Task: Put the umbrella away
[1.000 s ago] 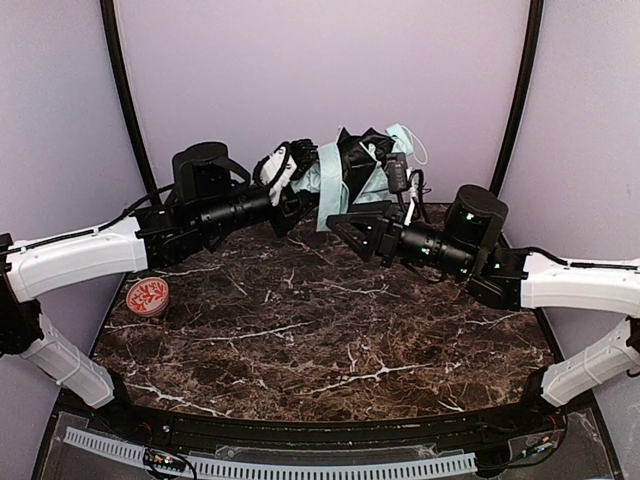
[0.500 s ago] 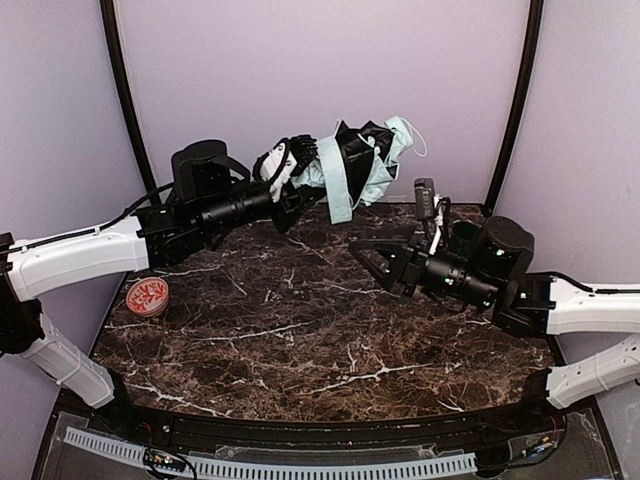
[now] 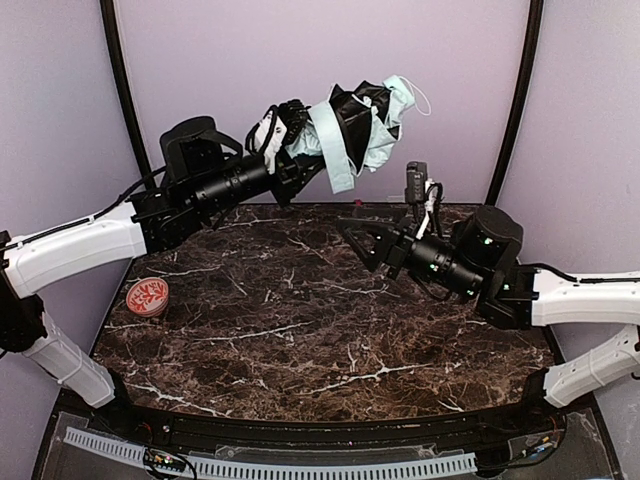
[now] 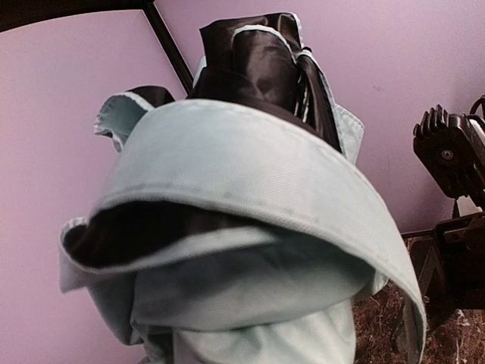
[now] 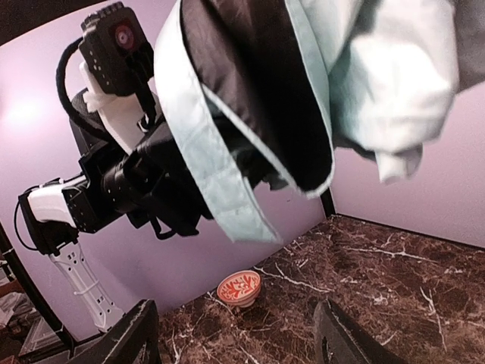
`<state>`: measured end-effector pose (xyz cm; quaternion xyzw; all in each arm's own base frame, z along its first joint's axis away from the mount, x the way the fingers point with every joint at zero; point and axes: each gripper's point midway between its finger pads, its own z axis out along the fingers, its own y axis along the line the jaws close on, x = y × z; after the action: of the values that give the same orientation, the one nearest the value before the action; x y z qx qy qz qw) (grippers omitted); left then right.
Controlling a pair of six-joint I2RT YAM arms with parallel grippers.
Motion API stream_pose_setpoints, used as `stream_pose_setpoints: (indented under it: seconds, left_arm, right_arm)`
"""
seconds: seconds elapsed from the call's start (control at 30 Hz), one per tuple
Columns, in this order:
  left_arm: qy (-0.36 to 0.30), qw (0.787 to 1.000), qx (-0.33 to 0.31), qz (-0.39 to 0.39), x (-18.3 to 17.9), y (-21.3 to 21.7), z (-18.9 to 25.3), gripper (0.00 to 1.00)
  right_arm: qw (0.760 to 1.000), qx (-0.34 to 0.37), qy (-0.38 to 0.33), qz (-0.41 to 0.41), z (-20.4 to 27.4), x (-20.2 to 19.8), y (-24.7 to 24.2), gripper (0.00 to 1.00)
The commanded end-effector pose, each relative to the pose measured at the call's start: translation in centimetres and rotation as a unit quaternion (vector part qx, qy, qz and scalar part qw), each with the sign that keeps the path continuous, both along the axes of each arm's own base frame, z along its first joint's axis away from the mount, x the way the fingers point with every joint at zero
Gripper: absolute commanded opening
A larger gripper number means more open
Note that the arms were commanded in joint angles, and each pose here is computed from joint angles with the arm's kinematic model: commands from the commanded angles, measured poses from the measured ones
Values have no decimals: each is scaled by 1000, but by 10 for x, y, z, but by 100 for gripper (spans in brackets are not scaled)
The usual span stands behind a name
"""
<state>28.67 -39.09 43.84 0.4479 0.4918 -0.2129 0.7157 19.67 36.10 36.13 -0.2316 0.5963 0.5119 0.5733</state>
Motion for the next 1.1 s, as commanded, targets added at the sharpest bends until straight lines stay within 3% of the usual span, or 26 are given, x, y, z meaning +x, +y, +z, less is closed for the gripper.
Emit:
stream_pose_setpoints:
  seconds: [0.0, 0.2, 0.47, 0.57, 0.7, 0.93, 1.07]
  left_arm:
    - [-33, 997, -59, -23, -14, 6, 46, 0]
    - [-30, 998, -57, -25, -15, 5, 44, 0]
    - [-31, 998, -53, -19, -11, 4, 41, 0]
    - [-29, 998, -52, -14, -9, 4, 39, 0]
    - [-14, 998, -50, 23, 5, 7, 36, 0]
    - [40, 992, -66, 95, 62, 33, 30, 0]
    - [34, 992, -62, 109, 75, 42, 32, 0]
  right_arm:
    - [996, 62, -59, -5, 59, 3, 1, 70]
    - [995, 68, -70, 24, 68, 8, 15, 63]
    - [993, 78, -72, 44, 68, 1, 14, 14]
    - [994, 78, -67, 44, 64, 1, 10, 0]
    - [996, 52, -51, 51, 50, 1, 13, 0]
    - [994, -6, -19, 104, 14, -30, 29, 0]
    - [996, -25, 23, 88, -19, -30, 18, 0]
